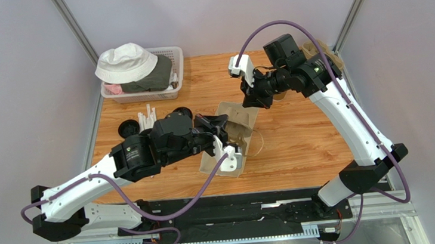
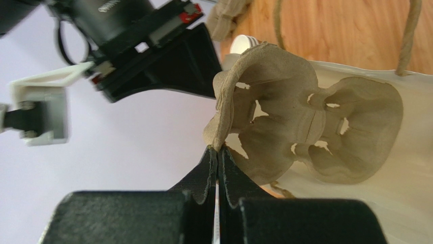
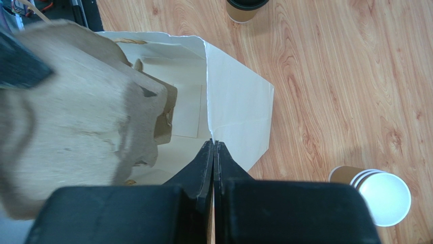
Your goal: Pack the takeout coffee
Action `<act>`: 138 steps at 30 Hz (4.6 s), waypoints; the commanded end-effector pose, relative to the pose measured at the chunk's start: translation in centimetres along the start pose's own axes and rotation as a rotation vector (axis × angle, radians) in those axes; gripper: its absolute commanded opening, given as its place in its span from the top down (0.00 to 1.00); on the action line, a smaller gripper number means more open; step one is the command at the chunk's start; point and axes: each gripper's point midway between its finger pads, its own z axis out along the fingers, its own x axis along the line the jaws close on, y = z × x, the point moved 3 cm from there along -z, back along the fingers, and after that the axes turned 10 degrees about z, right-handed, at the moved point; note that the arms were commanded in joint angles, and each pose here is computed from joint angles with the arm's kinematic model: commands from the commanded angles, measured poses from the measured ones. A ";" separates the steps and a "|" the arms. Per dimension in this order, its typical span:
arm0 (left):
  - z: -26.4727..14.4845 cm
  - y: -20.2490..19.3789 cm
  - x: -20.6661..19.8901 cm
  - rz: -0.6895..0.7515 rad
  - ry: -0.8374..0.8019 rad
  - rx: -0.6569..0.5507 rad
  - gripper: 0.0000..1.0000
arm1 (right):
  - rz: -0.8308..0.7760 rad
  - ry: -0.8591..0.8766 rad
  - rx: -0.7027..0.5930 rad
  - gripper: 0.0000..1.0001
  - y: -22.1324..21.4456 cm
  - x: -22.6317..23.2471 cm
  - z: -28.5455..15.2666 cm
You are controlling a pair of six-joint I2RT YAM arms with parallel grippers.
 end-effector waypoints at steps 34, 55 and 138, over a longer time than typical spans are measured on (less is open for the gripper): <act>3.8 -3.8 -2.5 -0.281 -0.130 0.162 1.00 | -0.114 0.176 -0.066 1.00 1.2 4.0 0.4; 5.9 -5.1 -8.5 -0.378 -0.324 0.202 1.00 | -0.093 0.210 -0.116 1.00 2.0 2.5 0.9; -4.1 -15.5 2.2 -1.289 0.077 0.333 0.06 | 0.006 0.130 -0.033 1.00 -3.2 -2.3 1.1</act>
